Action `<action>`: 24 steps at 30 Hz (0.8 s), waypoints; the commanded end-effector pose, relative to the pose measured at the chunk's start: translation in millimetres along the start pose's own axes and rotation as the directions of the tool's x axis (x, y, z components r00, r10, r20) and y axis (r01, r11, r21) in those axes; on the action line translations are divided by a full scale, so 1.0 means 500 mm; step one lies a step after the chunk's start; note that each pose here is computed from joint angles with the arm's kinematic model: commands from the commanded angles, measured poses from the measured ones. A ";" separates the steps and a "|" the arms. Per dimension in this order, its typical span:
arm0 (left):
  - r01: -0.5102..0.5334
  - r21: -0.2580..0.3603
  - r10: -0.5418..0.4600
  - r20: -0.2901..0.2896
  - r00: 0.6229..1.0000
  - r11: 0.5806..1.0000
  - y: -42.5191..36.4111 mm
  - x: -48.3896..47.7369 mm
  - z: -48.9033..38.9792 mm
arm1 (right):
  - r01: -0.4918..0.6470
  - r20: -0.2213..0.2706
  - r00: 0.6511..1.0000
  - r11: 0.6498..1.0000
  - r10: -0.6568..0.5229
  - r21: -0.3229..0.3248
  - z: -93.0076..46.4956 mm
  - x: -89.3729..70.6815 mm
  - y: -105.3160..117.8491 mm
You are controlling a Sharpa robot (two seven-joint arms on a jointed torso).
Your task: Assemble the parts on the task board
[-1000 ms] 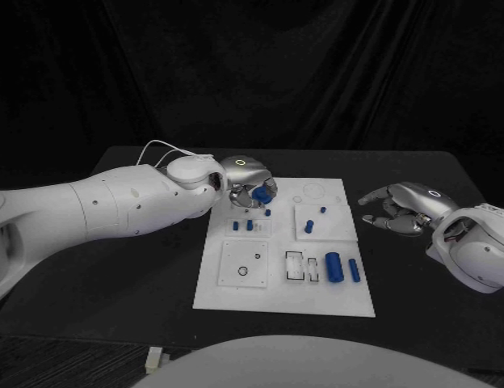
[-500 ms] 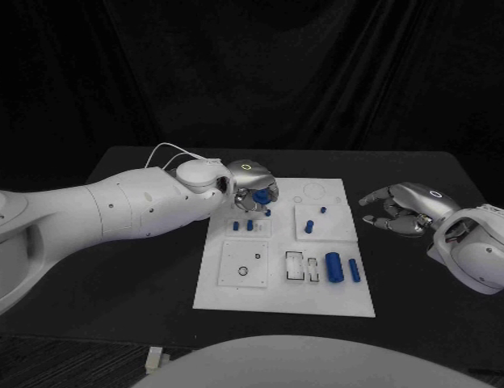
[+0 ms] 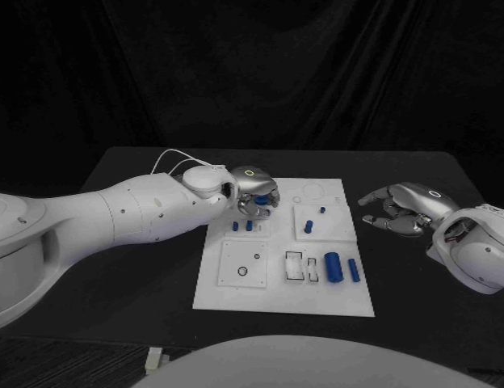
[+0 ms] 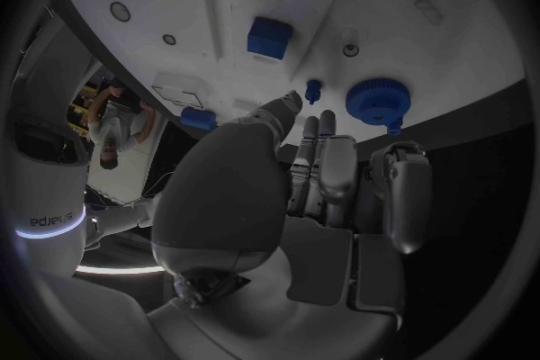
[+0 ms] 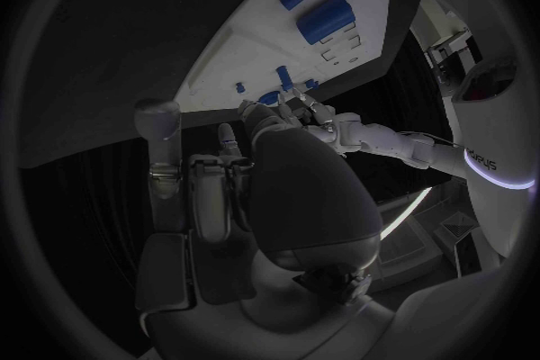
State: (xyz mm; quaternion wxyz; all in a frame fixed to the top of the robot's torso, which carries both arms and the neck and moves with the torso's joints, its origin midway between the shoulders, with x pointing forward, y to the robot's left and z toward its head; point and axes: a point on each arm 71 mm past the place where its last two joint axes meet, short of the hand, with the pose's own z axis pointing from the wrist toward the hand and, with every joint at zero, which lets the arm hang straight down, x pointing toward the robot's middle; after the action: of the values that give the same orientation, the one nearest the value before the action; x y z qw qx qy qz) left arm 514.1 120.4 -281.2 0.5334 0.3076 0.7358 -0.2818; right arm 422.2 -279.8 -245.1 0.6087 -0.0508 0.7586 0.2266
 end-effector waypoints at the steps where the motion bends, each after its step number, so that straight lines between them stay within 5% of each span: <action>1: 0.003 -0.003 -0.003 -0.017 1.000 1.000 -0.001 0.009 0.004 | 0.000 0.010 1.000 1.000 0.000 -0.001 -0.001 0.000 0.001; 14: 0.017 -0.033 -0.018 -0.043 0.999 0.999 0.006 0.047 0.006 | 0.000 0.009 1.000 1.000 0.000 -0.003 0.000 0.000 0.001; 24: 0.015 -0.014 -0.015 -0.016 1.000 1.000 0.007 0.053 0.002 | -0.015 0.005 1.000 1.000 0.015 0.001 0.001 0.001 0.002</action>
State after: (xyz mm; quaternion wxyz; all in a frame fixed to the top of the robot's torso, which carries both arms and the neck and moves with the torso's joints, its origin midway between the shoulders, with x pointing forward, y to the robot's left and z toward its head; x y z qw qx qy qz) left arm 515.7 124.6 -299.7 0.5371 0.2933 0.7424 -0.2725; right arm 422.6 -278.7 -245.3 0.6079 -0.0500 0.7588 0.2285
